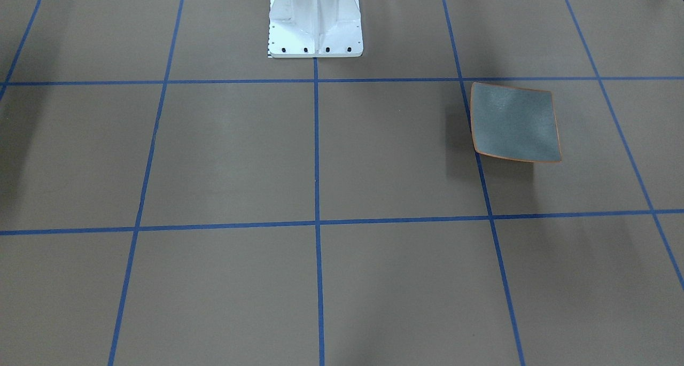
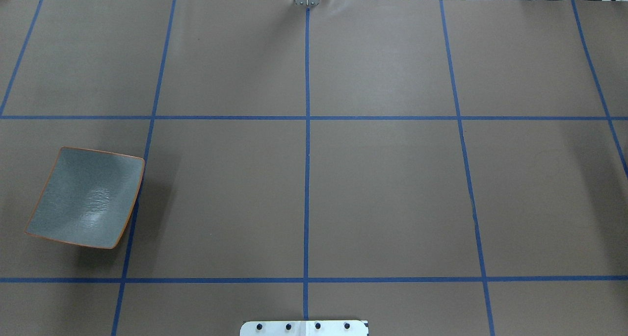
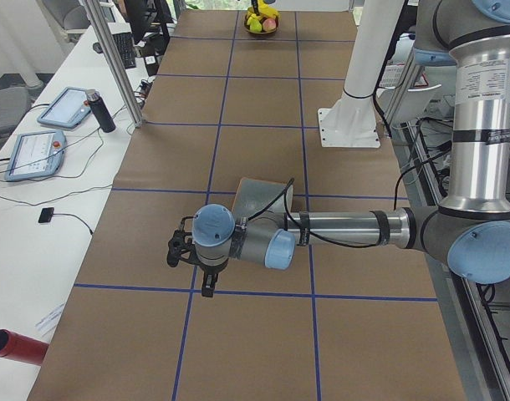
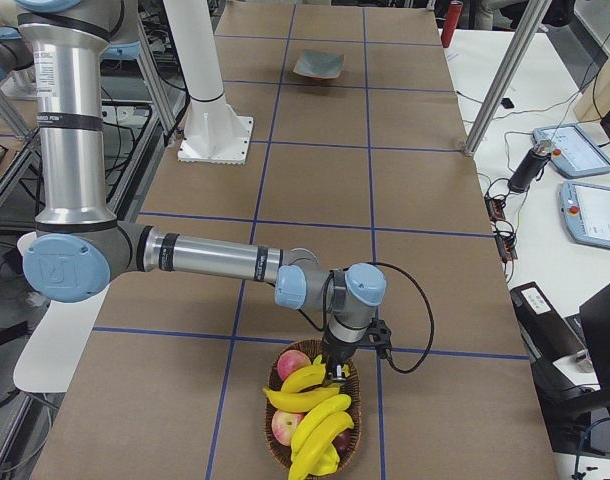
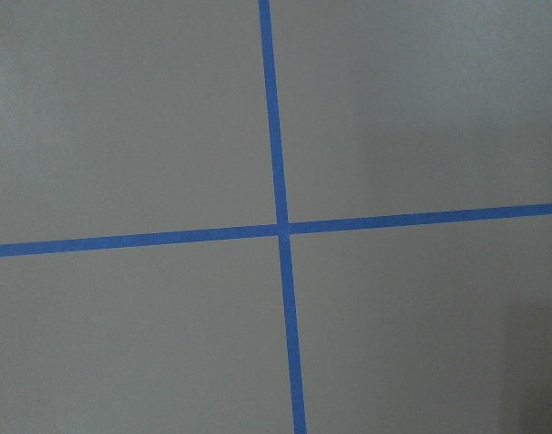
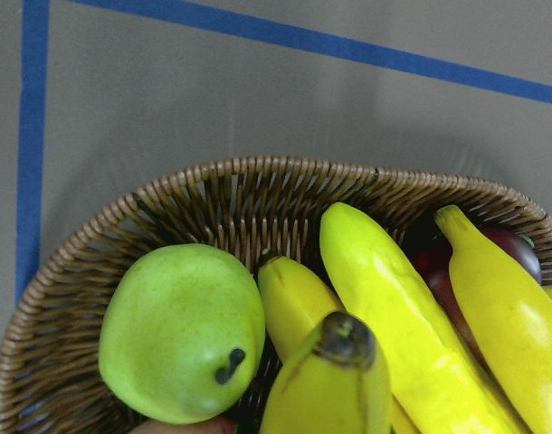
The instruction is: Transfer all bananas from basket to plate
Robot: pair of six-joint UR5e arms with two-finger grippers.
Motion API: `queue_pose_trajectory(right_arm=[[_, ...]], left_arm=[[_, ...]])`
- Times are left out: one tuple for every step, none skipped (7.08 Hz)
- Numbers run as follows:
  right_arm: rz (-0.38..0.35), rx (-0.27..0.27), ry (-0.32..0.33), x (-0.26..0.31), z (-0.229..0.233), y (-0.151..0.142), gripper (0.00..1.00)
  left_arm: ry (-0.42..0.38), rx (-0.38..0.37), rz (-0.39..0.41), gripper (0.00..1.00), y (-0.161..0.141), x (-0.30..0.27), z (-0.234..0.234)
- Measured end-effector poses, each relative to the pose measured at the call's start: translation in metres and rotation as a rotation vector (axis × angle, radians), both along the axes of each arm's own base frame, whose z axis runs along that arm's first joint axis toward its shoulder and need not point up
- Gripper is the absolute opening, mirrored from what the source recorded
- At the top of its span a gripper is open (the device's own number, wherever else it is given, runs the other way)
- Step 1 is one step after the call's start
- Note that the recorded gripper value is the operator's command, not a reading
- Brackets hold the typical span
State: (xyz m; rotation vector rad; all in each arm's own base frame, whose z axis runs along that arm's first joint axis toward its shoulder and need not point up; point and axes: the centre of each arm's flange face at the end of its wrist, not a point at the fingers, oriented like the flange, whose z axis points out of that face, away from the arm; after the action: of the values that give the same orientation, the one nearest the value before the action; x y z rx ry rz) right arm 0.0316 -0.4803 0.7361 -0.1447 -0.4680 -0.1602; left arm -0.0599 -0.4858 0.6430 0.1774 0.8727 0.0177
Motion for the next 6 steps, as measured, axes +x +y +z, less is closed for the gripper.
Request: queue_pose_trajectory(right_arm=[[0.010, -0.005, -0.003, 0.004, -0.005, 0.000, 0.00], [0.015, -0.013, -0.003, 0.006, -0.017, 0.000, 0.00], [0.017, -0.025, -0.002, 0.007, -0.031, 0.001, 0.00], [0.018, -0.034, 0.000, 0.008, -0.042, 0.002, 0.00], [0.018, -0.037, 0.004, 0.008, -0.047, 0.002, 0.00], [0.017, -0.037, 0.007, 0.009, -0.050, 0.002, 0.00]], left_arm=[[0.000, 0.000, 0.000, 1.00, 0.000, 0.000, 0.000], [0.000, 0.000, 0.000, 1.00, 0.000, 0.000, 0.000], [0.000, 0.000, 0.000, 1.00, 0.000, 0.000, 0.000], [0.000, -0.001, 0.000, 1.00, 0.000, 0.000, 0.001], [0.000, -0.002, 0.000, 1.00, 0.000, 0.000, 0.001], [0.000, -0.003, 0.000, 1.00, 0.000, 0.000, 0.001]])
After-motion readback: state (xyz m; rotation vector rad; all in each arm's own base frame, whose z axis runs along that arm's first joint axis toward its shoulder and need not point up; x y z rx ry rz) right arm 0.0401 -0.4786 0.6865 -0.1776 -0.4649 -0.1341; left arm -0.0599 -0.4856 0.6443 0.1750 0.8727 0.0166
